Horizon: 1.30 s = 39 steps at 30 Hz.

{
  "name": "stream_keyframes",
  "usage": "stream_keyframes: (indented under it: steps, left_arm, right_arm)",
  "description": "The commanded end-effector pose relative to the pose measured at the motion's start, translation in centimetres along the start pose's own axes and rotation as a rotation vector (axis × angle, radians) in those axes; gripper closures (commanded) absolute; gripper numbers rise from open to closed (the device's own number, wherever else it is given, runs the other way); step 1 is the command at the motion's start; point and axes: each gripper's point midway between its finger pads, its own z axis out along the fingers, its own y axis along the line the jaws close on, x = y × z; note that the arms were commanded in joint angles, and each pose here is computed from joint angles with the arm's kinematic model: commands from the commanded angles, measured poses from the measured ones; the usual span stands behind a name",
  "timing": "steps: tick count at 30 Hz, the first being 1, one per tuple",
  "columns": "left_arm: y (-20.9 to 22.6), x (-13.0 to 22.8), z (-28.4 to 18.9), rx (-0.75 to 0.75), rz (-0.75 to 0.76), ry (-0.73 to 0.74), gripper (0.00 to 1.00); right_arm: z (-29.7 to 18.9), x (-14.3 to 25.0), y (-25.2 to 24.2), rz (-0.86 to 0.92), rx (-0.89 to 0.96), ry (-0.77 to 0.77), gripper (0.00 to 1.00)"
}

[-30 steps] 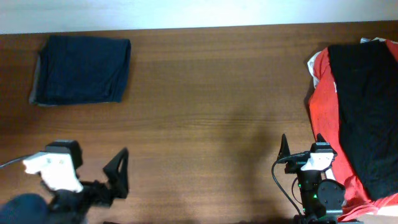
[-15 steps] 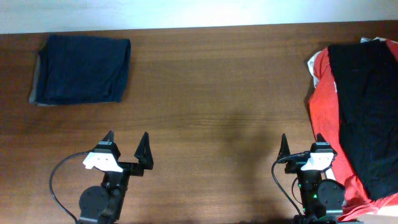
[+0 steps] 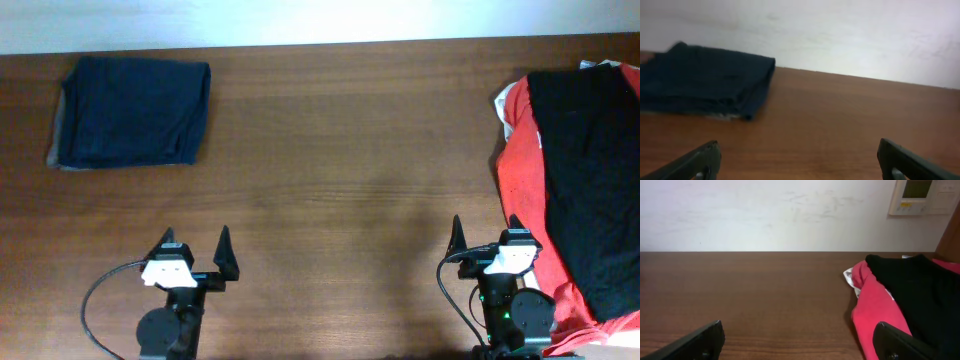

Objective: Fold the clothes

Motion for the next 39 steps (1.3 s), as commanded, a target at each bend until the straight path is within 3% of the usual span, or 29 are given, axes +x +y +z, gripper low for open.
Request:
stream_keyframes:
  steps: [1, 39]
  left_arm:
    - [0.53, 0.13, 0.0, -0.008, 0.129, -0.002, 0.01]
    - [0.83, 0.08, -0.01, -0.021, 0.128, -0.003, 0.01]
  right_arm:
    - [0.0, 0.2, 0.26, -0.006, -0.012, 0.003, 0.02]
    - [0.0, 0.2, 0.26, -0.007, -0.012, 0.003, 0.02]
